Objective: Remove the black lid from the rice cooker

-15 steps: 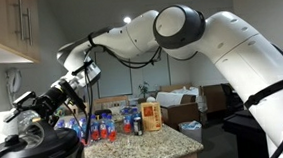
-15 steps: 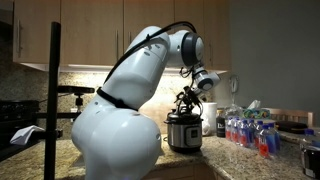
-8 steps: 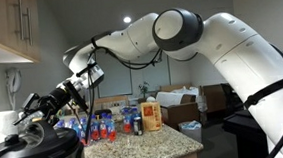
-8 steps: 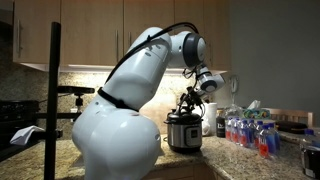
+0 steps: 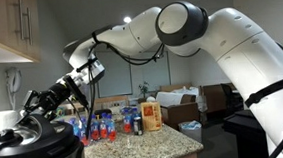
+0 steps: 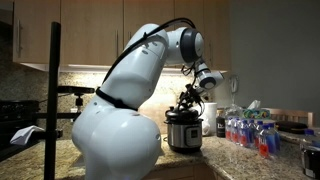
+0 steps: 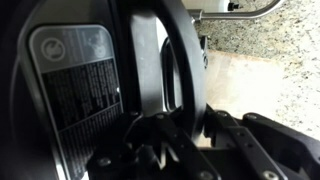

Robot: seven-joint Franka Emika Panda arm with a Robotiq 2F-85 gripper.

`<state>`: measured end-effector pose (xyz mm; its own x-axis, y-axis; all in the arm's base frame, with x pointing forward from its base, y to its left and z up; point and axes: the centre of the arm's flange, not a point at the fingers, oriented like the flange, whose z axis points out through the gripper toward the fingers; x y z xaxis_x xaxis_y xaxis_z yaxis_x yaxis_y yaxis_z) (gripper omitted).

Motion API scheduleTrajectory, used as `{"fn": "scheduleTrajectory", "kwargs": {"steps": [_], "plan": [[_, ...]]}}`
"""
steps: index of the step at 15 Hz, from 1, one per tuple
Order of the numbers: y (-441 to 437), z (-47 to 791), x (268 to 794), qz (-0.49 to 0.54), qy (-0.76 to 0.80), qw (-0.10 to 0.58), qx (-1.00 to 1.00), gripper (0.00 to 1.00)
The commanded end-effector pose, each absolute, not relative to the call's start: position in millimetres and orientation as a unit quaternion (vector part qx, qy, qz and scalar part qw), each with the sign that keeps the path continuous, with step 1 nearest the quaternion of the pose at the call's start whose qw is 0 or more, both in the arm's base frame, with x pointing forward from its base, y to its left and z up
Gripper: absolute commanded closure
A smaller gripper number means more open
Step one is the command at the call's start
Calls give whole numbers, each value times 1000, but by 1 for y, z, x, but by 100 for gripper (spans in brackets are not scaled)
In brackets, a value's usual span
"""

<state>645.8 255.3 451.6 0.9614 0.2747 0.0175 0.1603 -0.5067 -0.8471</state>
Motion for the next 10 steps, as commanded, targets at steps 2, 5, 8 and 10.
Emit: {"fn": "scheduleTrajectory", "kwargs": {"steps": [2,5,8,10], "plan": [[272,499,625,52,-137,486,-861,94],[270,509,630,51,-122,484,-865,94],[253,517,641,57,-91,478,-872,94],[243,517,649,56,-64,469,-879,94]]}}
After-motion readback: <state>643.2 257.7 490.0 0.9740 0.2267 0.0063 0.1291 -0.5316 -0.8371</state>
